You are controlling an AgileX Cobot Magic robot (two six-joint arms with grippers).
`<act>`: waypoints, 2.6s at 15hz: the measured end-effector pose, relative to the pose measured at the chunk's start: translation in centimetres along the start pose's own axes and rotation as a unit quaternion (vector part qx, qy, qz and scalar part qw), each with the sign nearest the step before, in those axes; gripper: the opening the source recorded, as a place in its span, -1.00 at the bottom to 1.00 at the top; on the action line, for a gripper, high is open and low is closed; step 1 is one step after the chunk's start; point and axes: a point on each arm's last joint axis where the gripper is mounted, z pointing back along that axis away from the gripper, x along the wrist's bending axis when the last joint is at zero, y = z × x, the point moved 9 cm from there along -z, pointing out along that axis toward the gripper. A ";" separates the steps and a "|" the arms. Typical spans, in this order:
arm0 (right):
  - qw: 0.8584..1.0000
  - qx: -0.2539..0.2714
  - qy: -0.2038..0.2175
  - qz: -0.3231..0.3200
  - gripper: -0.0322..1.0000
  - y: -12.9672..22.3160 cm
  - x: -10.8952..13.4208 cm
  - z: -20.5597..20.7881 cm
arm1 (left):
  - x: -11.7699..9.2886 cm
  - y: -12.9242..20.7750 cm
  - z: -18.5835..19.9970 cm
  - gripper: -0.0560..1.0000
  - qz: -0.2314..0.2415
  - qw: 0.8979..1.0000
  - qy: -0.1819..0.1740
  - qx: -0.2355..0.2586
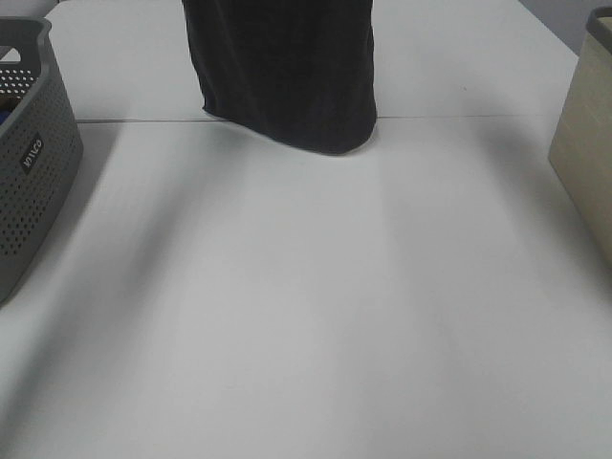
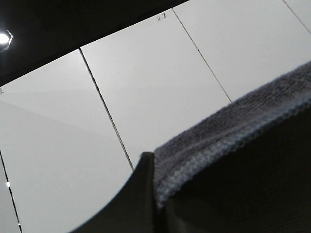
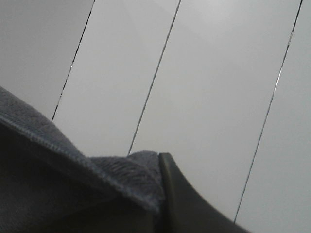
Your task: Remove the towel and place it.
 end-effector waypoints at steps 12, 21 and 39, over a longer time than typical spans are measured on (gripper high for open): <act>0.997 0.051 0.034 -0.054 -0.92 1.9 -1.1 0.1 | -3.1 4.6 0.9 -0.89 0.002 0.988 0.080 0.134; 0.893 0.416 0.068 -0.156 -0.92 13.2 1.0 6.2 | -7.4 8.2 9.7 -0.89 0.104 0.835 0.261 0.472; 0.809 0.523 -0.096 -0.252 -0.92 -1.2 5.1 16.9 | -0.1 -5.2 21.6 -0.89 0.196 0.705 0.250 0.634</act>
